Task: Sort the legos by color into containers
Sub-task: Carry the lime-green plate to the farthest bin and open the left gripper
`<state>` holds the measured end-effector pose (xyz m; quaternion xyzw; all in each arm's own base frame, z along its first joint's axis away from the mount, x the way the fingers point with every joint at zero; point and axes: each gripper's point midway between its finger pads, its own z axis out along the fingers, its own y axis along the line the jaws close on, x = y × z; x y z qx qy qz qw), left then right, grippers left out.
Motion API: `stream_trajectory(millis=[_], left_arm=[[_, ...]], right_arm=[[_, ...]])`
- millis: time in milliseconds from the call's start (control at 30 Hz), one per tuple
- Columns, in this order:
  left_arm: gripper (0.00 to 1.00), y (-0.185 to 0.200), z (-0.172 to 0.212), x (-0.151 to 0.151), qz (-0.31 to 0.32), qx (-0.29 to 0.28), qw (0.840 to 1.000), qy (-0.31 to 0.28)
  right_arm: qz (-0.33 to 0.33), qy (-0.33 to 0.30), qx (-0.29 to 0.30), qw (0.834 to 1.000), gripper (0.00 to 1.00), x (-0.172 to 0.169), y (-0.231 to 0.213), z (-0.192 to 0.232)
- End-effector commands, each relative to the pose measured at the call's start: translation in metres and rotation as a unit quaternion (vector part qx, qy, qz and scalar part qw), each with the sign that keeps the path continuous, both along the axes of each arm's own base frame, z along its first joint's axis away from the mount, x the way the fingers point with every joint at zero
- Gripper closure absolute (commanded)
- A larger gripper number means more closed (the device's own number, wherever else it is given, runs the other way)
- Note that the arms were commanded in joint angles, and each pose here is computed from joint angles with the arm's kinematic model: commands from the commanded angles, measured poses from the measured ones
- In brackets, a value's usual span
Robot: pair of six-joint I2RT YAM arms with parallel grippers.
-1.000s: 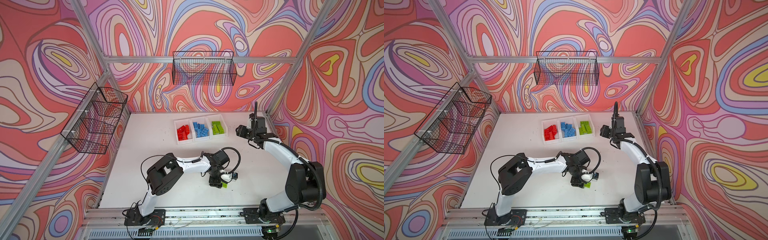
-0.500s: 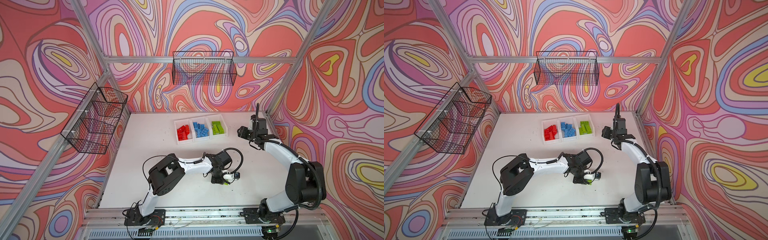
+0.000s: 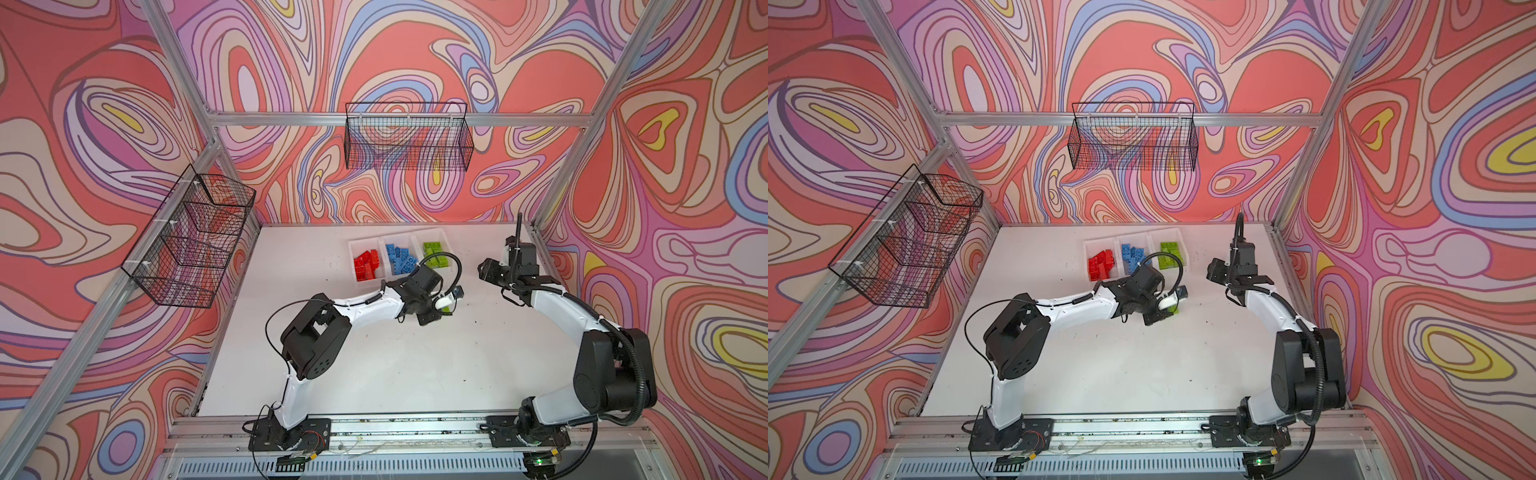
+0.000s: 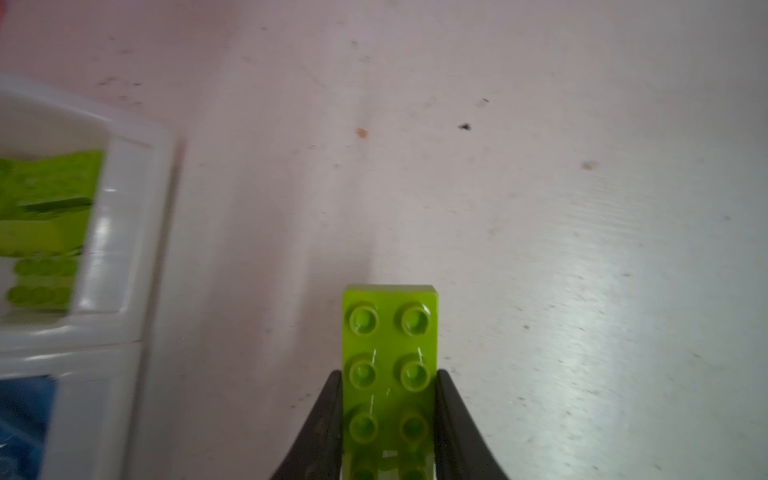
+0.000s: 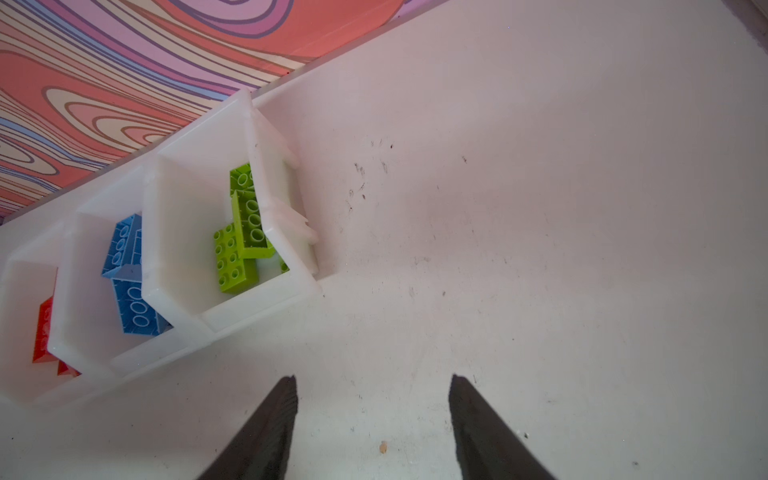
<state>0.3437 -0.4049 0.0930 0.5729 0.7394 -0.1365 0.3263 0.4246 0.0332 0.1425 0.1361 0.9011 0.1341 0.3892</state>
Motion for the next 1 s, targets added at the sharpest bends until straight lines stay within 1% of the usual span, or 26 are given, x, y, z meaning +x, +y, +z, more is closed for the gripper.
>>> stream_trajectory(millis=[0, 67, 200, 300, 367, 433, 467, 500, 600, 633, 667, 800, 867, 967], left_arm=[[0.77, -0.008, 0.050, 0.054, 0.064, -0.066, 0.994, -0.057], [0.77, -0.007, 0.060, 0.082, 0.084, -0.077, 0.991, -0.073], [0.75, -0.004, 0.071, 0.138, 0.138, -0.120, 0.979, -0.090], [0.71, -0.009, 0.067, 0.169, 0.169, -0.122, 0.971, -0.120], [0.63, -0.013, 0.061, 0.185, 0.187, -0.126, 0.966, -0.124], [0.47, -0.017, 0.059, 0.201, 0.209, -0.133, 0.960, -0.131], [0.41, -0.018, 0.059, 0.207, 0.219, -0.135, 0.957, -0.135], [0.32, -0.017, 0.062, 0.212, 0.230, -0.142, 0.953, -0.138], [0.16, -0.018, 0.079, 0.214, 0.238, -0.169, 0.945, -0.148], [0.07, -0.016, 0.090, 0.214, 0.241, -0.179, 0.941, -0.155], [0.00, -0.014, 0.099, 0.213, 0.243, -0.186, 0.938, -0.163], [0.00, 0.015, 0.147, 0.204, 0.264, -0.224, 0.917, -0.198], [0.00, 0.041, 0.170, 0.197, 0.284, -0.246, 0.902, -0.211], [0.00, 0.091, 0.191, 0.183, 0.323, -0.264, 0.881, -0.223]], right_arm=[[-0.002, -0.013, 0.019, 1.000, 0.38, -0.003, 0.002, 0.005], [0.001, -0.013, 0.028, 1.000, 0.38, -0.004, 0.005, 0.003], [0.007, -0.015, 0.052, 0.999, 0.39, -0.006, 0.011, 0.001], [0.007, -0.015, 0.065, 0.998, 0.39, -0.009, 0.014, -0.001], [0.006, -0.016, 0.072, 0.997, 0.39, -0.011, 0.015, -0.002], [0.007, -0.017, 0.078, 0.997, 0.39, -0.013, 0.017, -0.002], [0.007, -0.016, 0.079, 0.997, 0.39, -0.014, 0.017, -0.002], [0.008, -0.016, 0.078, 0.997, 0.39, -0.015, 0.017, -0.001], [0.007, -0.015, 0.071, 0.997, 0.38, -0.018, 0.015, 0.000], [0.007, -0.014, 0.069, 0.997, 0.38, -0.019, 0.015, 0.000], [0.007, -0.013, 0.068, 0.998, 0.38, -0.019, 0.014, -0.001], [0.006, -0.009, 0.063, 0.998, 0.38, -0.018, 0.013, -0.005], [0.005, -0.015, 0.060, 0.998, 0.38, -0.016, 0.012, -0.005], [-0.006, -0.033, 0.042, 0.999, 0.37, -0.010, 0.005, 0.000]])
